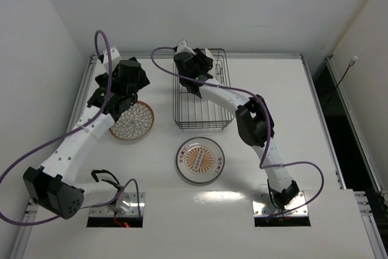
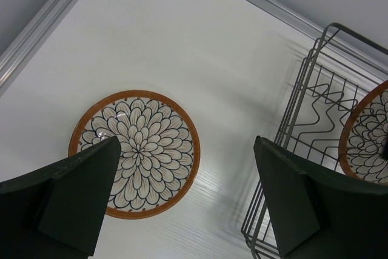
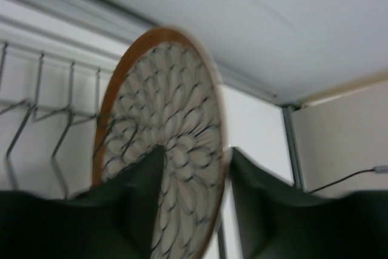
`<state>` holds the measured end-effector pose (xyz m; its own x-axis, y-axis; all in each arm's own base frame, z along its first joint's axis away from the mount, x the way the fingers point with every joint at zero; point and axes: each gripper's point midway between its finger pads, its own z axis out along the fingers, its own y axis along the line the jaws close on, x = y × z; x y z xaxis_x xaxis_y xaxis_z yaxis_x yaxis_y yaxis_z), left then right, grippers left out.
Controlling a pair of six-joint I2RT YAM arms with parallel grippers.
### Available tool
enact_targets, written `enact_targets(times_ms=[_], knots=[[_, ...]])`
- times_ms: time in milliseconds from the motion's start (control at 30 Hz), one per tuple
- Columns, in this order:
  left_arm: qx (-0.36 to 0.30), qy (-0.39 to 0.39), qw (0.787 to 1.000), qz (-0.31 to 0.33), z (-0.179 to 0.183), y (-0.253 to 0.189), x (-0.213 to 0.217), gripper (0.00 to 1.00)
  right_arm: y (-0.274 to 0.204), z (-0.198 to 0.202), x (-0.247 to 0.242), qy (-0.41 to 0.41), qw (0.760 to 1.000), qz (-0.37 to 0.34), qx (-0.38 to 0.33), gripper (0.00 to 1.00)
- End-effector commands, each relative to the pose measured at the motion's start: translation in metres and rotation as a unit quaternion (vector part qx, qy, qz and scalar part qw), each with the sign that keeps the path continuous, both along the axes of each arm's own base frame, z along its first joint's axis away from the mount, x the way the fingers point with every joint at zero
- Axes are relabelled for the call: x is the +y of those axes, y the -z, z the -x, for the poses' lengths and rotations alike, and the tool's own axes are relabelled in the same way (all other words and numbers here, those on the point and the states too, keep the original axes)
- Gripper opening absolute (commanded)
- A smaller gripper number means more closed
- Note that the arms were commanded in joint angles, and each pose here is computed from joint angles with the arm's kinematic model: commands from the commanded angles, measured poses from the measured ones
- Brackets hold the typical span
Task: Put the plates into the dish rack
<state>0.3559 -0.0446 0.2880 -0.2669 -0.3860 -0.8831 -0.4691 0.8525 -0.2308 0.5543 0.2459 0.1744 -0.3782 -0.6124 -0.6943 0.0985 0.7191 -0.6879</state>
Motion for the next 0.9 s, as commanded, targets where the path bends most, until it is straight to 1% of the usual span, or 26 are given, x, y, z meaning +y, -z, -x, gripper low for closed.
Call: enact_targets(times_ms=[0,33,67,133,233,333,367,467,500,533,600,633,667,700,733,767,800,833,867], knots=[[-0.023,-0.014,1.0,0.01,-0.001,-0.01,0.004,0.91,0.049,0.015,0.004,-0.007,0.998,0.021,0.065,0.49],[-0.023,-0.014,1.0,0.01,-0.001,-0.01,0.004,0.91,0.043,0.016,0.003,-0.002,0.998,0.02,0.059,0.53],[-0.023,-0.014,1.0,0.01,-0.001,-0.01,0.004,0.91,0.033,0.017,0.007,0.0,0.999,0.018,0.05,0.61],[-0.023,-0.014,1.0,0.01,-0.001,-0.01,0.004,0.91,0.01,0.017,0.005,0.008,0.999,0.007,0.031,0.68],[-0.023,-0.014,1.0,0.01,-0.001,-0.01,0.004,0.91,-0.027,0.017,0.005,0.014,1.0,-0.023,0.002,0.73],[-0.023,-0.014,1.0,0.01,-0.001,-0.01,0.004,0.91,-0.053,0.017,0.003,0.019,0.999,-0.032,-0.013,0.76],[-0.023,-0.014,1.0,0.01,-0.001,-0.01,0.004,0.91,-0.072,0.02,0.008,0.015,0.999,-0.045,-0.027,0.76],[-0.021,-0.012,1.0,0.006,-0.001,-0.01,0.004,0.91,-0.113,0.032,0.002,0.022,0.996,-0.064,-0.056,0.83],[-0.026,-0.01,1.0,0.004,-0.002,-0.013,0.004,0.91,-0.126,0.035,-0.001,0.023,0.994,-0.079,-0.067,0.84],[-0.024,-0.004,1.0,0.006,-0.002,-0.012,0.002,0.91,-0.148,0.042,-0.004,0.015,0.991,-0.107,-0.081,0.86],[-0.027,0.003,1.0,0.005,-0.005,-0.011,0.0,0.91,-0.161,0.053,-0.008,0.002,0.989,-0.127,-0.073,0.87],[-0.025,0.005,1.0,0.0,-0.004,-0.011,0.0,0.91,-0.167,0.057,-0.004,-0.011,0.985,-0.158,-0.071,0.87],[-0.027,0.008,1.0,-0.003,-0.006,-0.013,0.0,0.91,-0.183,0.068,-0.01,-0.02,0.981,-0.181,-0.074,0.87],[-0.021,0.01,1.0,-0.011,-0.005,-0.009,0.001,0.91,-0.171,0.077,-0.007,-0.039,0.982,-0.183,-0.038,0.89],[-0.026,0.021,0.999,-0.01,-0.007,-0.011,-0.003,0.92,-0.167,0.082,-0.012,-0.036,0.975,-0.217,-0.03,0.89],[-0.018,0.051,0.998,-0.011,-0.01,-0.004,-0.012,0.94,-0.165,0.09,-0.012,-0.046,0.972,-0.23,-0.017,0.93],[-0.032,0.068,0.997,-0.006,-0.015,-0.01,-0.018,0.94,-0.177,0.104,-0.021,-0.065,0.965,-0.254,-0.007,0.93],[-0.022,0.088,0.996,-0.014,-0.018,-0.002,-0.024,0.94,-0.161,0.114,-0.023,-0.071,0.964,-0.256,0.018,0.93],[-0.016,0.118,0.993,-0.006,-0.021,0.004,-0.035,0.94,-0.16,0.121,-0.027,-0.076,0.959,-0.273,0.028,0.93]])
